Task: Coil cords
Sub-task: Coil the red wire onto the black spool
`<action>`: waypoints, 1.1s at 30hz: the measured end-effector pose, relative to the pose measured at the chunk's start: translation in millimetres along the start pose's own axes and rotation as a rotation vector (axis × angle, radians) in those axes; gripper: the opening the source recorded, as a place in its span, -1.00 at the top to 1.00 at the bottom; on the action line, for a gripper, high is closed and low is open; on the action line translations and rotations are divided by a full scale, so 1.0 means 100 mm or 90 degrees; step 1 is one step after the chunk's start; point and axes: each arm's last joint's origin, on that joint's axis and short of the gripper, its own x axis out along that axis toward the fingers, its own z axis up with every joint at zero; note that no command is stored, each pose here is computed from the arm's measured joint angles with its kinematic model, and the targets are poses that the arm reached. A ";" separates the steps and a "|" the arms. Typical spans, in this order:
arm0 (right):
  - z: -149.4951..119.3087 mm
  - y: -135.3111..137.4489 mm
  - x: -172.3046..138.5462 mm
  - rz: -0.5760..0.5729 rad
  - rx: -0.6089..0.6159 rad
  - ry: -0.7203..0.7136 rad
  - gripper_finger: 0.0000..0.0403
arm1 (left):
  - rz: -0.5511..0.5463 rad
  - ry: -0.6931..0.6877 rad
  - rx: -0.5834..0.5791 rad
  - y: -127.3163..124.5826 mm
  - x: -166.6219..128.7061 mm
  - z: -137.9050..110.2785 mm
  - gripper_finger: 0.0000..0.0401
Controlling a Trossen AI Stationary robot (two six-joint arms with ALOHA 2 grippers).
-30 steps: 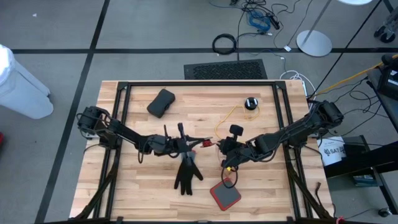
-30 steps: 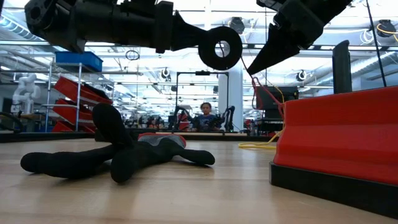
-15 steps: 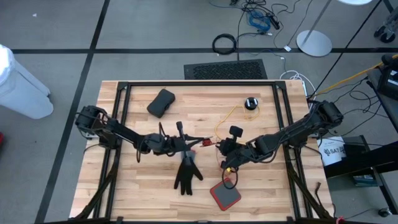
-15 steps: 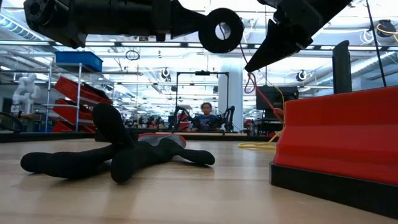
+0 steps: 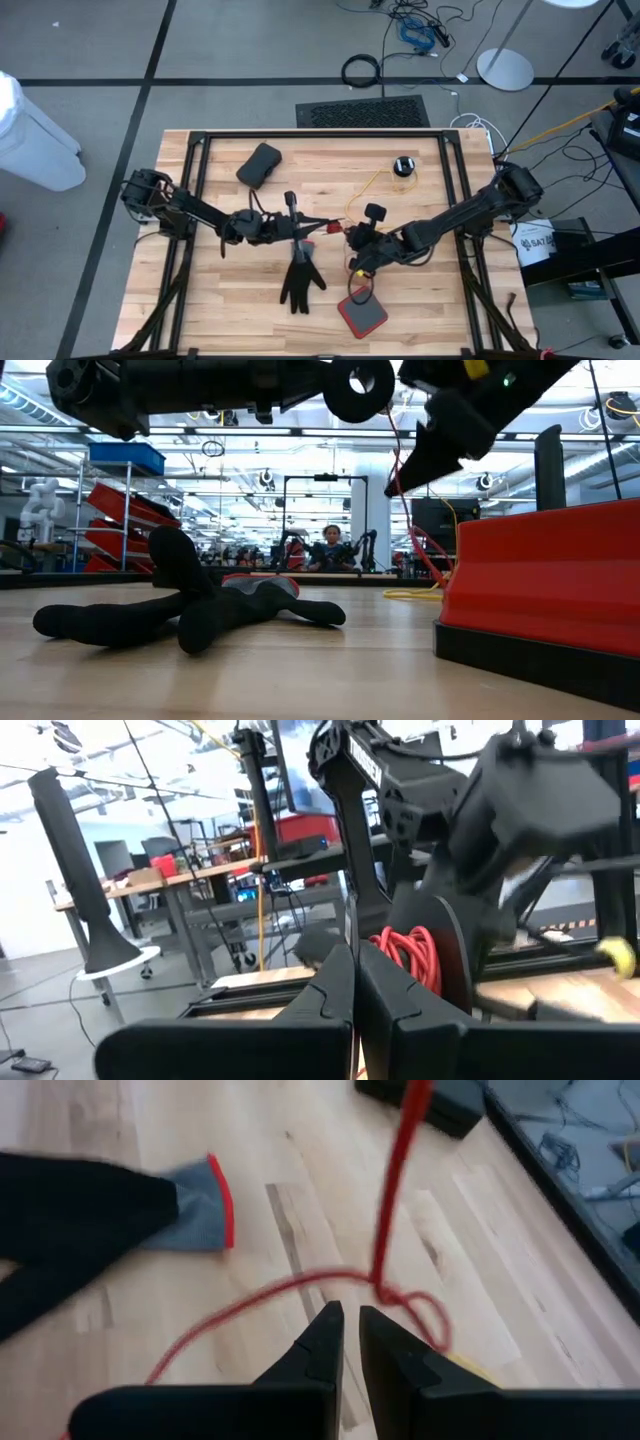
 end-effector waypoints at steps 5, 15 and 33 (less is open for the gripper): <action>-0.06 0.04 0.05 0.000 0.000 0.020 0.89 | -0.002 -0.002 0.009 0.00 0.00 0.00 1.00; -0.17 0.22 -0.23 0.056 0.052 0.037 0.89 | 0.000 0.000 0.011 0.00 0.00 0.00 1.00; -0.51 0.25 -0.04 0.134 0.170 -0.119 0.74 | 0.000 0.010 0.013 0.01 0.01 -0.02 1.00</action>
